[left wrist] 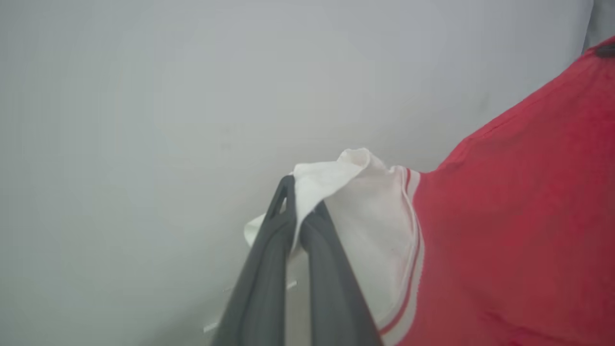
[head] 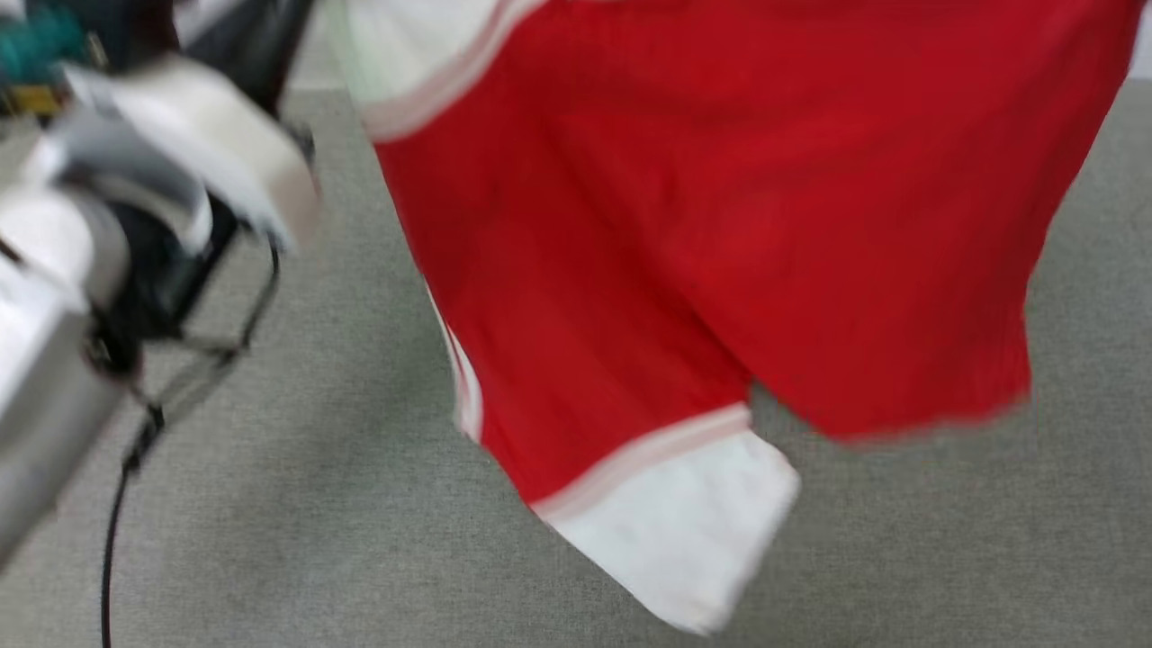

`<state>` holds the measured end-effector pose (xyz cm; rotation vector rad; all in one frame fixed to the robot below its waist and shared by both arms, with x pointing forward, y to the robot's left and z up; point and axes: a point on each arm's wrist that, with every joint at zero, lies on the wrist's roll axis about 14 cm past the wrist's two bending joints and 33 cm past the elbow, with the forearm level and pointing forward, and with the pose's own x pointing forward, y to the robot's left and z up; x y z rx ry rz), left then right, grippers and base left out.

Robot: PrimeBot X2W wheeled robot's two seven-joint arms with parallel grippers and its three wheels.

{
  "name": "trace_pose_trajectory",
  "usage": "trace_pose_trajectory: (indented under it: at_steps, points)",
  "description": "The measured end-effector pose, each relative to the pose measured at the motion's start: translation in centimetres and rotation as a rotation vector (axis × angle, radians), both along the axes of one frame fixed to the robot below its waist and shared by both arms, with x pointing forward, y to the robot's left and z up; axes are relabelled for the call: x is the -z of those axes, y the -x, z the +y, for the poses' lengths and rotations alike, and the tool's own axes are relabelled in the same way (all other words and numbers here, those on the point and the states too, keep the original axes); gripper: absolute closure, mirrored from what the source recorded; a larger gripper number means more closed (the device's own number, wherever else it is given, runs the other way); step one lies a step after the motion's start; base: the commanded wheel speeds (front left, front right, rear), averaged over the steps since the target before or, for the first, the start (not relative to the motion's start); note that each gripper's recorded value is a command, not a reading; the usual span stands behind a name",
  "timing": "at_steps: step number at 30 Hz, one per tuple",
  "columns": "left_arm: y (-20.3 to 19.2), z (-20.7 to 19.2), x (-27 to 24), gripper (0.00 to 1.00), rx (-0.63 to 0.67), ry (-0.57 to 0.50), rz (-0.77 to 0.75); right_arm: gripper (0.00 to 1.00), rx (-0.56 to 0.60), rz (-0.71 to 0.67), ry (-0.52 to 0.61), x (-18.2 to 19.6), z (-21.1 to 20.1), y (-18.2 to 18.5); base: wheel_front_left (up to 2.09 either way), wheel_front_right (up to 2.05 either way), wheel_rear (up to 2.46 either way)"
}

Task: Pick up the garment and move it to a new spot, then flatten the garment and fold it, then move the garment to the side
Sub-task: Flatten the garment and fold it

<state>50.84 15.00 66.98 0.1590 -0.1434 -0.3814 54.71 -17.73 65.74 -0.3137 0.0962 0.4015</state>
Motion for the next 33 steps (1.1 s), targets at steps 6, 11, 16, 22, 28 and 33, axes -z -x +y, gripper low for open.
trace_pose_trajectory:
  at_steps: [6, 11, 16, 22, 28, 33]
  points:
    - [-4.4, -1.6, -5.9, 1.0, 0.025, -0.061, -0.114, 1.0, 0.062, -0.142, -0.006, -5.1, -0.7, -3.9, 0.0, 0.0, 0.0]
    - [-8.6, -2.5, -10.0, 1.0, 0.02, -0.112, -0.179, 1.0, 0.097, -0.22, -0.005, -7.9, -0.2, -7.8, 0.0, 0.0, 0.0]
    - [-11.7, -2.3, -12.4, 1.0, -0.006, -0.134, -0.218, 1.0, 0.115, -0.28, 0.024, -9.7, 0.3, -10.6, 0.0, 0.0, 0.0]
    - [-14.7, -1.5, -13.9, 1.0, -0.04, -0.128, -0.246, 1.0, 0.128, -0.33, 0.016, -10.7, 0.7, -13.5, 0.0, 0.0, 0.0]
    - [-17.3, -0.8, -11.6, 1.0, -0.062, -0.12, -0.204, 1.0, 0.121, -0.301, 0.037, -8.0, 1.4, -15.8, 0.0, 0.0, 0.0]
    - [-18.9, -0.3, -6.7, 1.0, -0.06, -0.103, -0.118, 1.0, 0.1, -0.232, 0.047, -4.0, 2.1, -17.0, 0.0, 0.0, 0.0]
